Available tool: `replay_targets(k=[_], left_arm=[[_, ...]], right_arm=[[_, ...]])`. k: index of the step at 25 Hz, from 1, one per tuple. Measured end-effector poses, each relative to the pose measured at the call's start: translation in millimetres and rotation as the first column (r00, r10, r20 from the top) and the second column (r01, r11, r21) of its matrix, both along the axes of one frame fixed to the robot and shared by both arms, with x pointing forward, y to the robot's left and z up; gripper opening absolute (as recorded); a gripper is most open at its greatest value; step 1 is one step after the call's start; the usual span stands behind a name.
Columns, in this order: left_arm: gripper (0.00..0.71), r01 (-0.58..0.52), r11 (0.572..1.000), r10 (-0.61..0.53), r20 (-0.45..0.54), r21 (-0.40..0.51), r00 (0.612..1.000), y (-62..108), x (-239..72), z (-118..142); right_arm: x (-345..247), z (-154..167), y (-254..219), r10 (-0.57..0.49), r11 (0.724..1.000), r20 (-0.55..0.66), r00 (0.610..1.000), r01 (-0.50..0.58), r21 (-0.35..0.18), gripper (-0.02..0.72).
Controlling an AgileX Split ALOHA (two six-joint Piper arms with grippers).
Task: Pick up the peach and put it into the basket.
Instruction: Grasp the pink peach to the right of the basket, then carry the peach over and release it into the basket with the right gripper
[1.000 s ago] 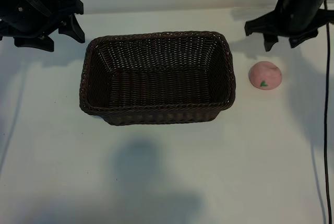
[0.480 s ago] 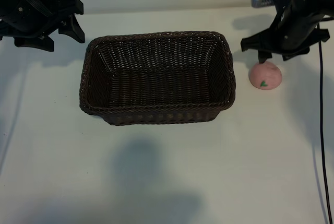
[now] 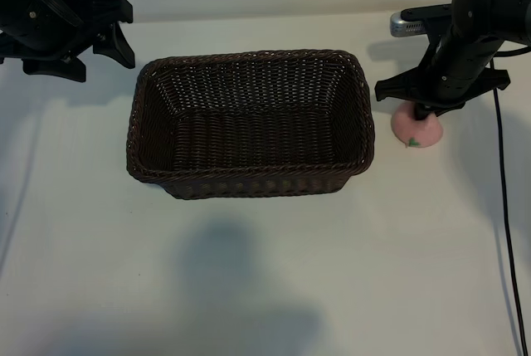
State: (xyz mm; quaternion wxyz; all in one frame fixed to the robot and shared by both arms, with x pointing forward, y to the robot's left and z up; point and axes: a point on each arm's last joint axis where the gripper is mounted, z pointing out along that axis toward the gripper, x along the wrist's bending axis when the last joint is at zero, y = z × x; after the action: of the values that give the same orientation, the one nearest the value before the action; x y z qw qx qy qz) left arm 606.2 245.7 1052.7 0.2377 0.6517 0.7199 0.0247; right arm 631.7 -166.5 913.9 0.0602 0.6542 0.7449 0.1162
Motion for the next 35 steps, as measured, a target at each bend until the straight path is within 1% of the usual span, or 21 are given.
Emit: replay_targets(k=[2, 6, 9, 14, 17, 22, 25, 27, 30, 32, 35], left_arm=[[0.594, 0.0, 1.0, 0.0, 0.0, 0.0, 1.0, 0.0, 0, 0], [0.594, 0.0, 1.0, 0.0, 0.0, 0.0, 1.0, 0.0, 0, 0], [0.593, 0.0, 1.0, 0.0, 0.0, 0.0, 1.0, 0.0, 0, 0], [0.593, 0.0, 1.0, 0.0, 0.0, 0.0, 1.0, 0.0, 0, 0], [0.593, 0.0, 1.0, 0.0, 0.0, 0.0, 1.0, 0.0, 0, 0], [0.593, 0.0, 1.0, 0.0, 0.0, 0.0, 1.0, 0.0, 0, 0], [0.593, 0.0, 1.0, 0.0, 0.0, 0.0, 1.0, 0.0, 0, 0], [0.593, 0.0, 1.0, 0.0, 0.0, 0.0, 1.0, 0.0, 0, 0], [0.593, 0.0, 1.0, 0.0, 0.0, 0.0, 1.0, 0.0, 0, 0], [0.593, 0.0, 1.0, 0.0, 0.0, 0.0, 1.0, 0.0, 0, 0], [0.593, -0.001, 1.0, 0.001, 0.003, 0.0, 1.0, 0.0, 0, 0]], right_arm=[[1, 2, 0, 0.0, 1.0, -0.006, 1.0, 0.0, -0.002, 0.048], [4, 16, 2, 0.0, 1.0, -0.027, 1.0, -0.001, -0.006, 0.041], [7, 36, 3, 0.001, 1.0, -0.03, 1.0, -0.001, -0.003, 0.041], [10, 85, 4, 0.009, 1.0, 0.02, 1.0, -0.009, 0.009, 0.041], [9, 108, 3, 0.014, 1.0, 0.034, 0.999, -0.014, 0.005, 0.041], [3, 129, 1, 0.015, 1.0, 0.048, 0.999, -0.016, 0.01, 0.041], [0, 135, 2, 0.015, 0.999, 0.044, 0.999, -0.016, 0.031, 0.041], [-3, 139, 4, 0.024, 0.998, 0.037, 0.999, -0.027, 0.059, 0.041], [-9, 147, 9, 0.043, 0.991, 0.029, 0.999, -0.046, 0.128, 0.041], [-13, 153, 16, 0.064, 0.985, 0.035, 0.997, -0.069, 0.159, 0.041], [-23, 157, 34, 0.115, 0.978, 0.043, 0.992, -0.121, 0.17, 0.041]])
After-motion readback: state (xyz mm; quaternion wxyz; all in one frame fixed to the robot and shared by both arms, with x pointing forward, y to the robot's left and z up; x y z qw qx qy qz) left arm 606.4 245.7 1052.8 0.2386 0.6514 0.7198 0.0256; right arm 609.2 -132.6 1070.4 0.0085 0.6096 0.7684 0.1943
